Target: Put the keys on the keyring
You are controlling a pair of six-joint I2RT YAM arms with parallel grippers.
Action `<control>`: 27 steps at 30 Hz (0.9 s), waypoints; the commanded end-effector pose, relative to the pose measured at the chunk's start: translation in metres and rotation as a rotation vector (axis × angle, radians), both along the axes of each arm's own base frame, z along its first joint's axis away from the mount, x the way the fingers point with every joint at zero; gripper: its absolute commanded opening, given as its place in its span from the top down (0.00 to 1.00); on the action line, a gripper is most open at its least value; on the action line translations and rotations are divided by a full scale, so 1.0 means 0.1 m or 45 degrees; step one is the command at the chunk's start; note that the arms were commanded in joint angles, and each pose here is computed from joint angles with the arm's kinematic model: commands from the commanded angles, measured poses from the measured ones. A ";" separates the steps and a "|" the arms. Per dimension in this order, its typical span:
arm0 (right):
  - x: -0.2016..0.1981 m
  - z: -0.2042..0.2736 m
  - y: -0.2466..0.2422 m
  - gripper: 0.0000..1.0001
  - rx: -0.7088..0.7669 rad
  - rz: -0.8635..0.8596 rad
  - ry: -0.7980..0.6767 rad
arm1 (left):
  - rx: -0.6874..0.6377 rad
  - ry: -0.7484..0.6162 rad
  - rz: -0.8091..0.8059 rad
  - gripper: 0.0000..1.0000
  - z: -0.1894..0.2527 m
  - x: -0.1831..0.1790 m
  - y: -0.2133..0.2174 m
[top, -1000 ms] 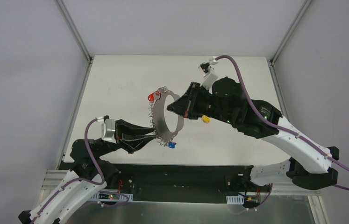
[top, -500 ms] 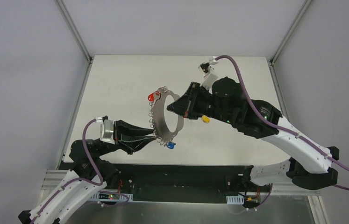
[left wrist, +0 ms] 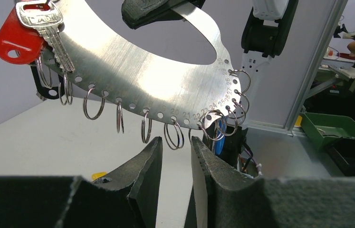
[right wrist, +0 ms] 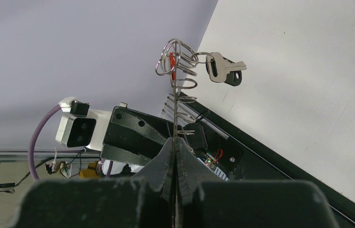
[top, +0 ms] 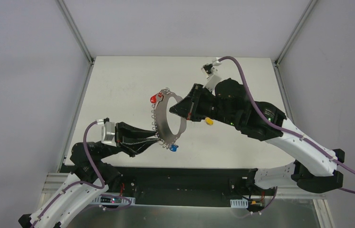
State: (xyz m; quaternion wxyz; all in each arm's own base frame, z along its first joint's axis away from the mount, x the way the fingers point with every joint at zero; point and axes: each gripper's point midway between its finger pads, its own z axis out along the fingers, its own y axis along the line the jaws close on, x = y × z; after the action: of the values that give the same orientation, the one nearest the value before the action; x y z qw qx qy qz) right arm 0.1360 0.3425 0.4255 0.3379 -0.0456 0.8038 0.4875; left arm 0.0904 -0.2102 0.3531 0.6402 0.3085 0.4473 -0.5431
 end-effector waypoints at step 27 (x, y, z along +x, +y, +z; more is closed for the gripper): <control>-0.02 0.23 -0.05 1.00 0.159 -0.012 -0.027 | -0.038 -0.118 -0.074 1.00 0.30 -0.19 0.03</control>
State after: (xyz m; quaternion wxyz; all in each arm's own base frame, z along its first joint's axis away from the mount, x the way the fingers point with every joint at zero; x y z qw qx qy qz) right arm 0.1375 0.3441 0.4163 0.3370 -0.0432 0.8051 0.4861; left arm 0.0890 -0.2150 0.3542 0.6319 0.3208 0.4433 -0.5489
